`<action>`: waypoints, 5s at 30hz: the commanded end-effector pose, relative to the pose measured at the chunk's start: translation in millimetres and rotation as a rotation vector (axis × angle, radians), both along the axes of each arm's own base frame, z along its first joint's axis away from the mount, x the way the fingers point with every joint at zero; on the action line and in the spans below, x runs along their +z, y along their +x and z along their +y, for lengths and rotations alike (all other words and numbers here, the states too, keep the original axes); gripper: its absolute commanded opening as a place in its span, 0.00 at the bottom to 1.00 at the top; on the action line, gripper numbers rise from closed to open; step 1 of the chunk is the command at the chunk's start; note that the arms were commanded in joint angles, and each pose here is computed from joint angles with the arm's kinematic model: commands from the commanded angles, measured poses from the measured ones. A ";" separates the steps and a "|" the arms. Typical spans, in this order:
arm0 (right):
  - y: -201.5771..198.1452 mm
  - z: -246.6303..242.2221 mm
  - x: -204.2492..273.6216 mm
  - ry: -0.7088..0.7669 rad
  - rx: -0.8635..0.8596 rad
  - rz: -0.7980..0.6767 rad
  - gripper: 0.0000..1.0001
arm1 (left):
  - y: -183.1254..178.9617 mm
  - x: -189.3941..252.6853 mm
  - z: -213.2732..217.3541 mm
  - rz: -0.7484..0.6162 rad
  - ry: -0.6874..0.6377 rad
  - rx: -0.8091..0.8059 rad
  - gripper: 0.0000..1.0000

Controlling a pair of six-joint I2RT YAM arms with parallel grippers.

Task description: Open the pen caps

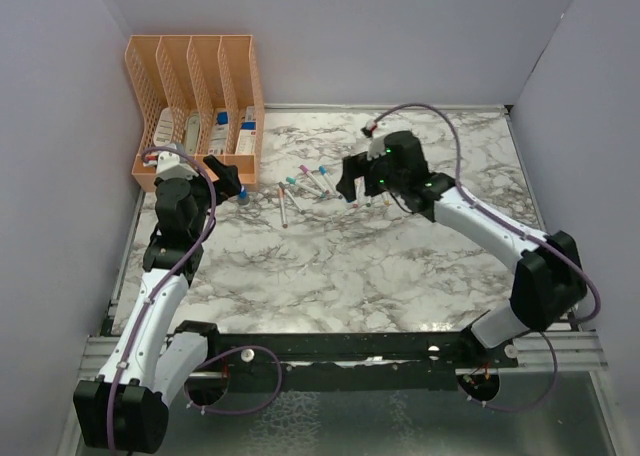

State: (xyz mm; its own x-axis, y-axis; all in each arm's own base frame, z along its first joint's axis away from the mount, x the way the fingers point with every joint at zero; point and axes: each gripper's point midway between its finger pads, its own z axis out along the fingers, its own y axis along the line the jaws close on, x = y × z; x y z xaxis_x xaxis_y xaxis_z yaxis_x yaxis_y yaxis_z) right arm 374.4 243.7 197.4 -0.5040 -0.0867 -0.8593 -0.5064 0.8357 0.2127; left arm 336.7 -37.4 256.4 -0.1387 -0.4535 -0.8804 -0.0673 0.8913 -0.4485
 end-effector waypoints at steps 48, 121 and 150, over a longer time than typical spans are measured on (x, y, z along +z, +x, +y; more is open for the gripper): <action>-26.9 205.0 -196.8 -0.383 0.116 0.296 0.26 | -23.6 -30.0 28.0 0.116 0.091 0.117 0.99; -99.2 83.5 23.4 0.000 0.129 -0.185 0.01 | -2.0 9.8 -220.4 0.041 -0.478 -0.763 0.38; -88.3 81.5 25.5 0.007 0.102 -0.164 0.56 | -12.1 2.0 -237.1 0.058 -0.446 -0.821 0.00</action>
